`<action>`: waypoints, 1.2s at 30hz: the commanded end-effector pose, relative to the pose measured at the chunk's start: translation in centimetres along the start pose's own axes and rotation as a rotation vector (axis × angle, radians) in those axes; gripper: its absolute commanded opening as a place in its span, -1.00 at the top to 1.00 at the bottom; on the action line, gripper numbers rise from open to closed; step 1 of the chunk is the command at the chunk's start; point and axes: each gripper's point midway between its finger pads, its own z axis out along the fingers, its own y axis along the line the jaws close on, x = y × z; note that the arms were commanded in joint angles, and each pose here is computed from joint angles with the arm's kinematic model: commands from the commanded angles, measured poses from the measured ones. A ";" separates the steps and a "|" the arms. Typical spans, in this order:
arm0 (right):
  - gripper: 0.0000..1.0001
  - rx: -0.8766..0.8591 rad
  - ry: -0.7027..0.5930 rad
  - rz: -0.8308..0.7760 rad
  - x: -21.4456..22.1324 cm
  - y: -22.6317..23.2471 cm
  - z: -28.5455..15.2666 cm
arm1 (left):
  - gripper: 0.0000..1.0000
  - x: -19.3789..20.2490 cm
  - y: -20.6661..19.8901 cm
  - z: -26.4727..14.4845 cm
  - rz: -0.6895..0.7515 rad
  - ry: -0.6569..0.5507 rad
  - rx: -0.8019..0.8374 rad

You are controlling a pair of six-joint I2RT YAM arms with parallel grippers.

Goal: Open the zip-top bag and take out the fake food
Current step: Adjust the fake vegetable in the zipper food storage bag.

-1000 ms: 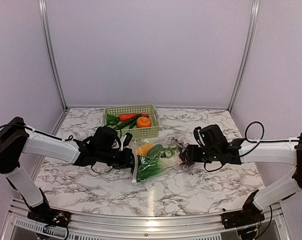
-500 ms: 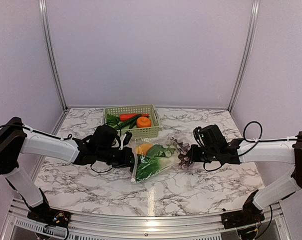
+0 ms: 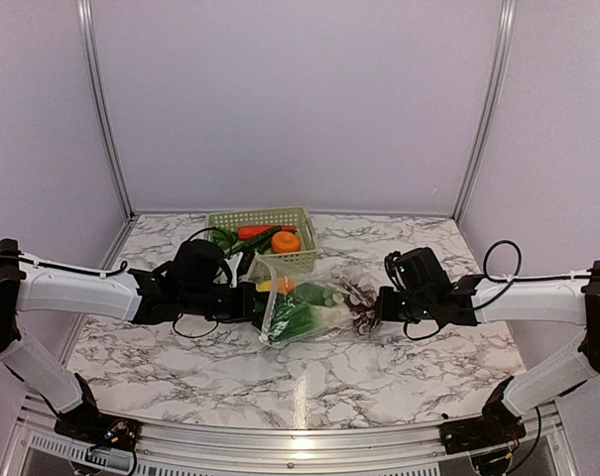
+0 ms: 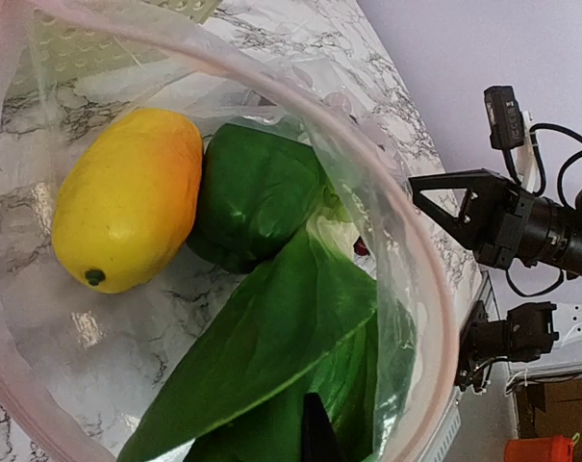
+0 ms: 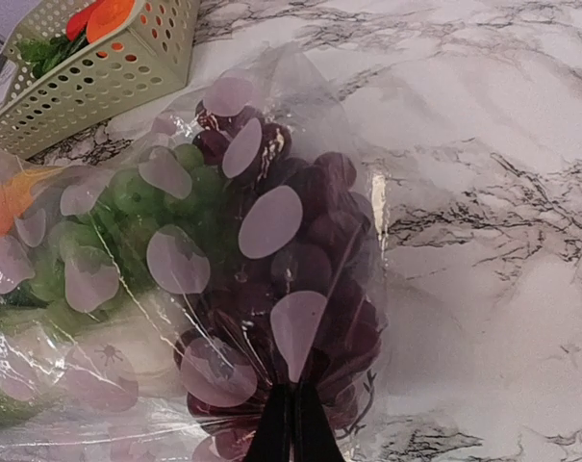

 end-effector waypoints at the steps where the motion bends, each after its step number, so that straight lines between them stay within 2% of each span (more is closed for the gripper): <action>1: 1.00 0.077 -0.033 -0.014 -1.0 -1.2 -0.6 | 1.00 -2.1 0.4 -1.7 0.051 -0.084 -0.080; 10: 1.00 0.141 -0.065 -0.107 -1.5 -0.8 -1.5 | 1.00 -2.4 -0.3 -2.2 0.057 -0.102 -0.044; 16: 0.97 0.112 -0.084 -0.179 -1.7 1.1 -1.6 | 1.00 -2.0 -2.1 -0.5 0.083 -0.030 0.035; 20: 0.29 0.104 -0.085 -0.215 -1.7 1.8 -1.9 | 1.00 -1.3 -2.3 0.7 0.063 0.022 0.050; 23: -0.06 0.057 -0.121 -0.260 -2.2 3.6 -3.2 | 1.00 -0.9 -2.2 1.4 0.029 0.045 0.054; 30: -0.34 -0.099 -0.180 -0.435 -1.1 9.6 -6.2 | 1.00 -1.0 -3.6 1.9 -0.012 0.062 0.103; 36: -0.50 -0.215 -0.205 -0.632 2.3 13.6 -7.7 | 1.00 -1.1 -4.0 2.5 -0.043 0.075 0.117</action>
